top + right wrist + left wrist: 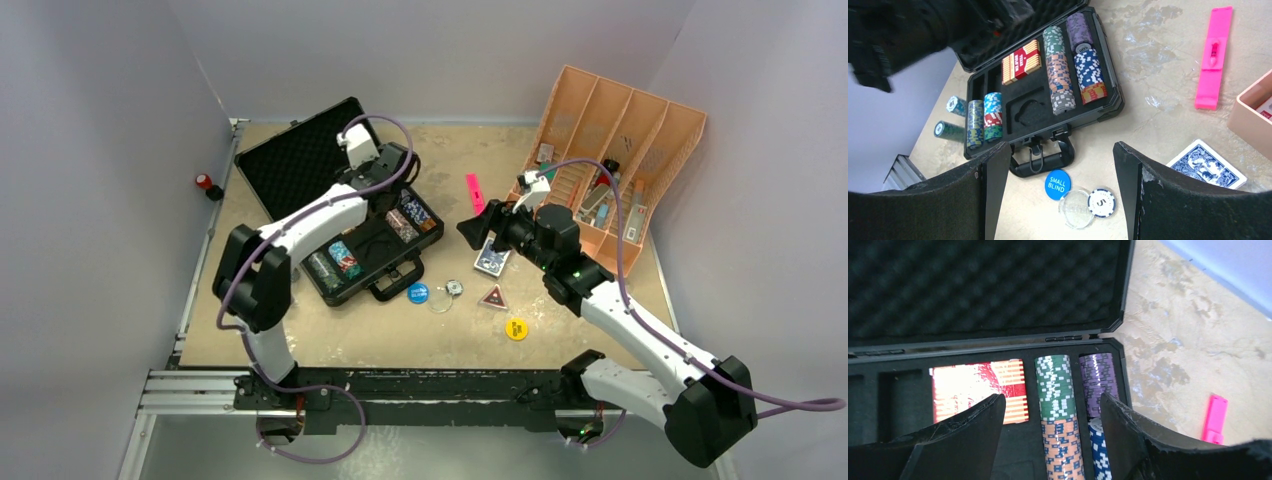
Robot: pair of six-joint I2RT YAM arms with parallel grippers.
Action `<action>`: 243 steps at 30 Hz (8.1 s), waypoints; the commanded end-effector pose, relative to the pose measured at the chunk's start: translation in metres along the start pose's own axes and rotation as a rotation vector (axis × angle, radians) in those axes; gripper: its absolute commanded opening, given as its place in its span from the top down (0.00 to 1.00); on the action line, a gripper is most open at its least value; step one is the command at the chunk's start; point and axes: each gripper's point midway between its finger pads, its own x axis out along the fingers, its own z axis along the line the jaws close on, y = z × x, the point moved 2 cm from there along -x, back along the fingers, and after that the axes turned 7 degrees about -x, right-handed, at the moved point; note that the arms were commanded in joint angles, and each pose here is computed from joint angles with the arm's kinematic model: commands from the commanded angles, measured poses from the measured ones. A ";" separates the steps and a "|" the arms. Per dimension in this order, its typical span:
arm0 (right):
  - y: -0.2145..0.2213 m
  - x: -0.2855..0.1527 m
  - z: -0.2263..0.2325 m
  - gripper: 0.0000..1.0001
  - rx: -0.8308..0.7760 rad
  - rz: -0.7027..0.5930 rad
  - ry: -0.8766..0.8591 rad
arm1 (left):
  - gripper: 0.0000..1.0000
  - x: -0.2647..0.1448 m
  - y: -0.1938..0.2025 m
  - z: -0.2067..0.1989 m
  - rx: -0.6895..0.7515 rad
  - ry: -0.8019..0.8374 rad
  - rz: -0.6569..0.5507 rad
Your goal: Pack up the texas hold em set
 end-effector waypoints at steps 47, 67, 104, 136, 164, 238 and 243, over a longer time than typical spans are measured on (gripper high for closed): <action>0.157 0.036 -0.006 0.32 0.029 0.585 0.405 | 0.19 -0.166 -0.078 0.100 0.204 0.618 -0.032; 0.175 0.044 -0.018 0.36 0.200 0.589 0.598 | 0.19 -0.163 -0.079 0.105 0.197 0.602 -0.037; 0.026 0.050 0.056 0.63 0.430 0.080 0.164 | 0.27 -0.188 0.028 0.025 -0.095 1.047 0.351; 0.003 0.036 0.080 0.63 0.632 0.064 -0.007 | 0.66 -0.201 0.035 -0.018 -0.155 1.187 0.169; -0.030 -0.017 0.009 0.22 0.394 -0.134 0.120 | 1.00 -0.159 -0.025 -0.028 0.799 0.916 -0.213; 0.010 0.001 -0.013 0.22 0.340 -0.037 0.196 | 0.91 0.037 0.060 -0.037 0.834 0.689 0.422; 0.011 0.002 -0.013 0.22 0.340 -0.034 0.195 | 0.91 0.037 0.055 -0.037 0.823 0.673 0.410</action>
